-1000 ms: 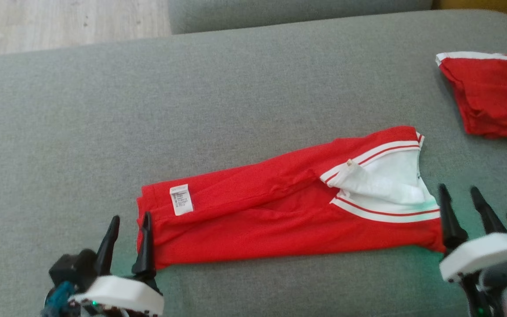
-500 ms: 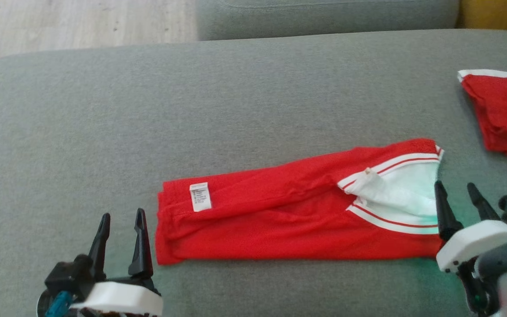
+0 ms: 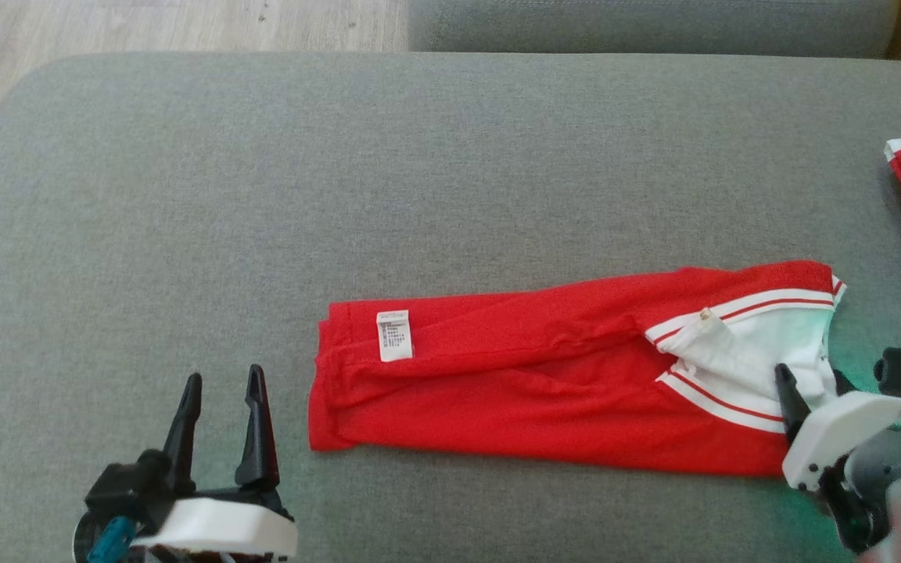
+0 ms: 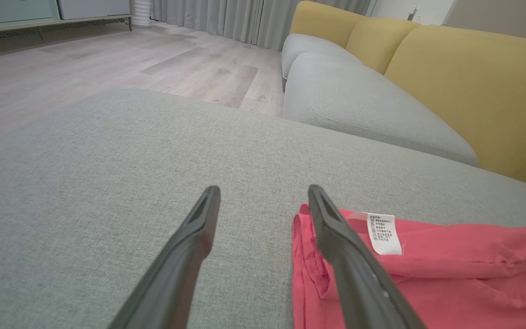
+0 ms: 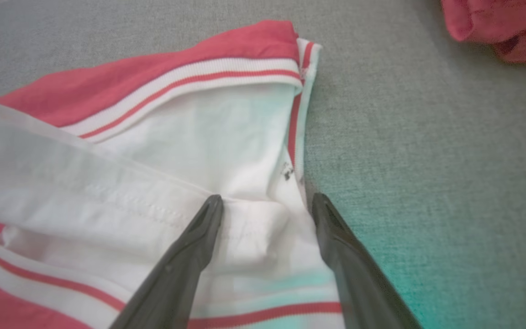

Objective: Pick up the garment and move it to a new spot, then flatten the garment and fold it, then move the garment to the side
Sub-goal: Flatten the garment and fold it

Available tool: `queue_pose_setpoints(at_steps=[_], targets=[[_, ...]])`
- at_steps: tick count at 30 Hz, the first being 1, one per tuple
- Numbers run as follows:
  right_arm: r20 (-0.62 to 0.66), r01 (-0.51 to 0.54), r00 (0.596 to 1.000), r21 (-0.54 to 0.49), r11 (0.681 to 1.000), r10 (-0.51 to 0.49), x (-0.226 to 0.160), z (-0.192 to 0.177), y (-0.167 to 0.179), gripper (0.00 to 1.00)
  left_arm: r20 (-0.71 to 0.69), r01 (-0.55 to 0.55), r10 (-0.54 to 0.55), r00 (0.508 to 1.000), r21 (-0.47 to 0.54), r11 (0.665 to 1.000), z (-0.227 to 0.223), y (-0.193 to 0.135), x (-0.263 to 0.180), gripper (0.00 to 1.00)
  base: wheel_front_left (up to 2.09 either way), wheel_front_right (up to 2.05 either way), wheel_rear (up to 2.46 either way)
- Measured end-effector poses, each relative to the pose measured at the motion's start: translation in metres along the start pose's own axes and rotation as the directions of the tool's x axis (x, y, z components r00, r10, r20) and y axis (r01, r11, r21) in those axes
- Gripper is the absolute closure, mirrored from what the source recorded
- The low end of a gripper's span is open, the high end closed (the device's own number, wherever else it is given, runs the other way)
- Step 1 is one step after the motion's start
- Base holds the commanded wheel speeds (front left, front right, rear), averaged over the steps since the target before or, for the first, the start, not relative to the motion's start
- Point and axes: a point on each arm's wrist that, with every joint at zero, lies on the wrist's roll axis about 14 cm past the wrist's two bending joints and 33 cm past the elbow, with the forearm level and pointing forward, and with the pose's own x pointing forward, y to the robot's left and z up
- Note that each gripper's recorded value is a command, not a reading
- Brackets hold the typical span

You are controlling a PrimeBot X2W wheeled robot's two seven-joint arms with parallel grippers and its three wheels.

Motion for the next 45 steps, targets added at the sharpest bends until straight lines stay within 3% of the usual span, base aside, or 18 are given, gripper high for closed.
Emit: queue_pose_setpoints(at_steps=[1,2,3,5,12,21,26,29,33,38,45], targets=[[-0.018,-0.011,1.0,0.012,1.0,0.011,0.002,-0.001,0.003,0.0,0.002,-0.001,0.001,1.0,-0.002,1.0,0.0,0.0,0.0,0.0,0.0,0.0,0.0],[-0.026,-0.015,1.0,0.014,1.0,0.015,0.003,-0.001,0.004,0.48,0.003,-0.001,0.001,1.0,-0.003,1.0,0.001,0.0,0.0,0.0,0.0,0.0,0.0],[-0.027,-0.018,0.999,0.016,1.0,0.018,0.003,0.0,0.005,0.74,0.004,0.0,0.0,1.0,-0.004,1.0,0.001,-0.001,0.001,0.0,0.0,0.0,0.0],[-0.024,-0.024,0.999,0.02,1.0,0.024,0.003,0.001,0.007,1.0,0.006,0.002,-0.002,1.0,-0.003,1.0,0.002,-0.001,0.002,0.0,0.0,0.0,0.0],[0.017,-0.002,1.0,0.036,0.999,0.002,-0.003,0.009,-0.003,1.0,0.022,0.033,-0.033,0.999,0.001,0.999,0.007,-0.011,0.008,0.0,0.0,0.0,0.0],[0.144,0.125,0.981,0.061,0.99,-0.132,-0.034,0.043,-0.06,1.0,0.011,0.113,-0.113,0.994,0.007,0.994,0.003,-0.036,0.016,0.0,0.0,0.0,0.0],[0.252,0.118,0.959,0.076,0.99,-0.134,-0.053,0.07,-0.06,1.0,0.006,0.147,-0.147,0.989,0.016,0.989,0.002,-0.047,0.016,0.0,0.0,0.0,0.0],[0.324,0.056,0.943,0.061,0.997,-0.073,-0.062,0.092,-0.037,1.0,0.008,0.166,-0.166,0.986,0.018,0.986,0.002,-0.052,0.014,0.0,0.0,0.0,0.0],[0.355,-0.119,0.927,-0.021,0.993,0.118,-0.069,0.102,0.032,1.0,0.017,0.156,-0.157,0.987,0.02,0.987,0.004,-0.047,0.009,0.0,0.0,0.0,0.0],[0.308,-0.313,0.894,-0.095,0.945,0.327,-0.071,0.091,0.11,1.0,0.042,0.119,-0.12,0.992,0.018,0.993,0.011,-0.036,0.001,0.0,0.0,0.0,0.0],[0.186,-0.464,0.855,-0.14,0.874,0.484,-0.061,0.058,0.173,1.0,0.073,0.051,-0.052,0.996,0.009,0.999,0.018,-0.014,-0.013,0.0,0.0,0.0,0.0]])
